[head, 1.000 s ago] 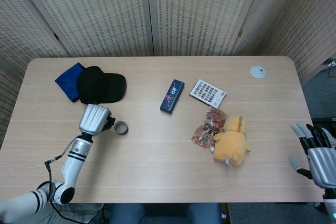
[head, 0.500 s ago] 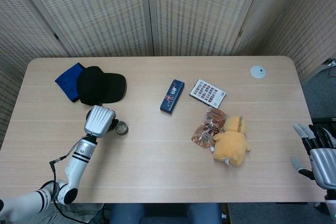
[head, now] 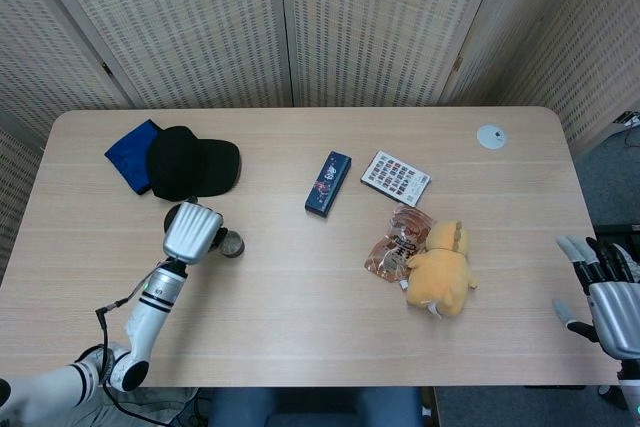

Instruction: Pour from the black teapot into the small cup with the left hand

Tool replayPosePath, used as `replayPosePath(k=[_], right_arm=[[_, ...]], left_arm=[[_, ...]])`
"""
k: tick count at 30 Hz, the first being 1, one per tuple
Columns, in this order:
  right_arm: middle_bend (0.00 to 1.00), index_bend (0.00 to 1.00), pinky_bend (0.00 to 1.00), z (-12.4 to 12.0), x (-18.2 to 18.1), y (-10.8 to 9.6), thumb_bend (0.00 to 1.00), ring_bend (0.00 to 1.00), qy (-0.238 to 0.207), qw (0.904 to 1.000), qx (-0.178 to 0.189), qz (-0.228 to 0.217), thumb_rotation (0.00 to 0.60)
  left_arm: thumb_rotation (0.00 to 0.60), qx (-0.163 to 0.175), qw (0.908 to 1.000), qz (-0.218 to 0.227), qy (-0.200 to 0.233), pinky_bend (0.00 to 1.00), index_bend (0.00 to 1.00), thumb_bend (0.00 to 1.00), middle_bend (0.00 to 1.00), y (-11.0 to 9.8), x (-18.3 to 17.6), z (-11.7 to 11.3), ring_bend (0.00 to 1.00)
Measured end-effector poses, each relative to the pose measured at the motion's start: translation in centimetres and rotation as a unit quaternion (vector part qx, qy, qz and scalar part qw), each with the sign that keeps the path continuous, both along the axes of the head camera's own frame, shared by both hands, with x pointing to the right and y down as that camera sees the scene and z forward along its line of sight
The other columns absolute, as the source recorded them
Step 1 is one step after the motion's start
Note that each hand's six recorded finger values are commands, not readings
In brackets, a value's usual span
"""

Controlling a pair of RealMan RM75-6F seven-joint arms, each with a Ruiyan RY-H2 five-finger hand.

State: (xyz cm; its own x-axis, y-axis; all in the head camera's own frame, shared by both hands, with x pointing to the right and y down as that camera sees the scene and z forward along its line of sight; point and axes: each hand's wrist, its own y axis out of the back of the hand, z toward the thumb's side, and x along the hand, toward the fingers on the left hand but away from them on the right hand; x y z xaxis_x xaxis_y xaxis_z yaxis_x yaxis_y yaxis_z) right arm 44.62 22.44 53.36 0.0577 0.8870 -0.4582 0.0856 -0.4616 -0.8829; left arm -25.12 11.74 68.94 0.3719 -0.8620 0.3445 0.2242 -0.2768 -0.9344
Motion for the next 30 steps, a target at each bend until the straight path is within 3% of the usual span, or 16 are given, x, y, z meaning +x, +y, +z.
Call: replayPosePath(k=[10, 30], right_arm=[[0.09, 0.03, 0.01, 0.07, 0.11, 0.08, 0.29, 0.0, 0.0, 1.0, -0.003, 0.0, 0.6], [0.09, 0.03, 0.01, 0.61, -0.8, 0.2, 0.29, 0.0, -0.008, 0.9996, -0.017, -0.023, 0.6]], left_arm=[[0.6, 0.021, 0.9996, 0.013, -0.014, 0.57, 1.0, 0.37, 1.0, -0.02, 0.0, -0.23, 1.0], [0.6, 0.021, 0.9996, 0.01, -0.019, 0.57, 1.0, 0.37, 1.0, 0.05, -0.52, -0.23, 1.0]])
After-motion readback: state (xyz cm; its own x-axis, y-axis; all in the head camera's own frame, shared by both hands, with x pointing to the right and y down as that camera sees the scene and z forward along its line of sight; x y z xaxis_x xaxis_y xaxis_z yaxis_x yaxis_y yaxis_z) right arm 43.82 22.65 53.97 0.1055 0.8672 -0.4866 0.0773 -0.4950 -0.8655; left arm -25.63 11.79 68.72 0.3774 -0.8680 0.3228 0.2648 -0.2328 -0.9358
